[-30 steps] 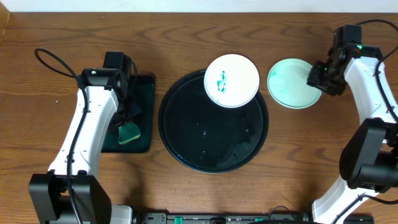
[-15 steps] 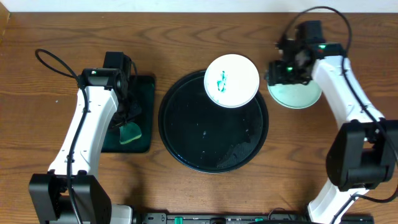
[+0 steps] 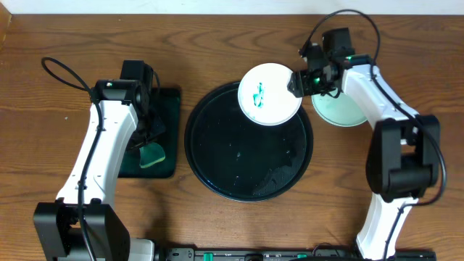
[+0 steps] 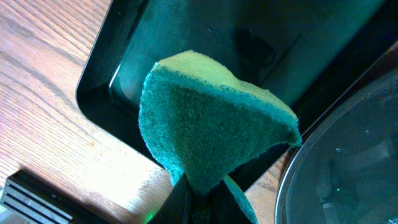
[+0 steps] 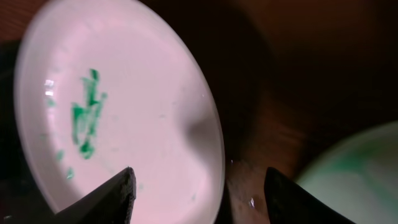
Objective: Clean dirty plates on tray and stack at the side
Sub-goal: 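Move the right gripper back and grip the rim of the last plate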
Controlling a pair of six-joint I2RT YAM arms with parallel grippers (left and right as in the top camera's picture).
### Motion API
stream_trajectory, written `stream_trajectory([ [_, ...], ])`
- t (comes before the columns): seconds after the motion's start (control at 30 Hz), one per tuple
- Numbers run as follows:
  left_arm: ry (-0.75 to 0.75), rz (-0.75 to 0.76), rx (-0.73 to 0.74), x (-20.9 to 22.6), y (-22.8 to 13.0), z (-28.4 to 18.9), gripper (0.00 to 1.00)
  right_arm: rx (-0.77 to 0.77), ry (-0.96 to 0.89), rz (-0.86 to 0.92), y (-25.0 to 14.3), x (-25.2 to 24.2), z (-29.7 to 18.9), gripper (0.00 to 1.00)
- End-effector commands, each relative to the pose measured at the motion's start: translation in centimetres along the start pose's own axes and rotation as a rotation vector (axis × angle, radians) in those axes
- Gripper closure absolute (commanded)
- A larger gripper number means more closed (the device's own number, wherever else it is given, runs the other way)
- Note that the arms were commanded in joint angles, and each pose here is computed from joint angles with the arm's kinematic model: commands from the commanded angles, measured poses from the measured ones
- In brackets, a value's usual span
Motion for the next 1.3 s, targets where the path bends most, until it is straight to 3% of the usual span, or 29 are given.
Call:
stream_trajectory([
  [0.0,0.004,0.011,0.002,0.3,-0.3,0.0,0.93,0.032,0.04,0.015,-0.6,0.2,1.6,0.39],
  [0.1,0.004,0.011,0.0,0.3,-0.3,0.1,0.93,0.042,0.041,0.023,-0.8,0.2,2.4,0.53],
  [0.33,0.002,0.01,-0.002,0.2,-0.2,0.1,0.93,0.044,0.042,0.035,-0.9,0.5,2.4,0.99],
  [0.6,0.002,0.01,-0.002,0.2,-0.2,0.1,0.93,0.073,0.043,0.044,-1.4,1.2,2.2,0.99],
  [0.93,0.002,0.01,-0.001,0.2,-0.3,0.1,0.93,0.095,0.043,0.035,-2.4,5.3,-2.4,0.99],
  [1.27,-0.085,0.083,0.013,-1.6,-0.7,-0.1,0.93,0.294,-0.025,0.061,-8.2,6.8,1.7,0.99],
])
Point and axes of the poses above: each gripper's point midway between its finger pads, its own z axis out along the fingers, its own x axis along the line the jaws close on, y = z × x, the point moved 6 cm from there along -z, back along the fingers, and after that the axes turned 8 degrees about z, right-handed, at the moved point
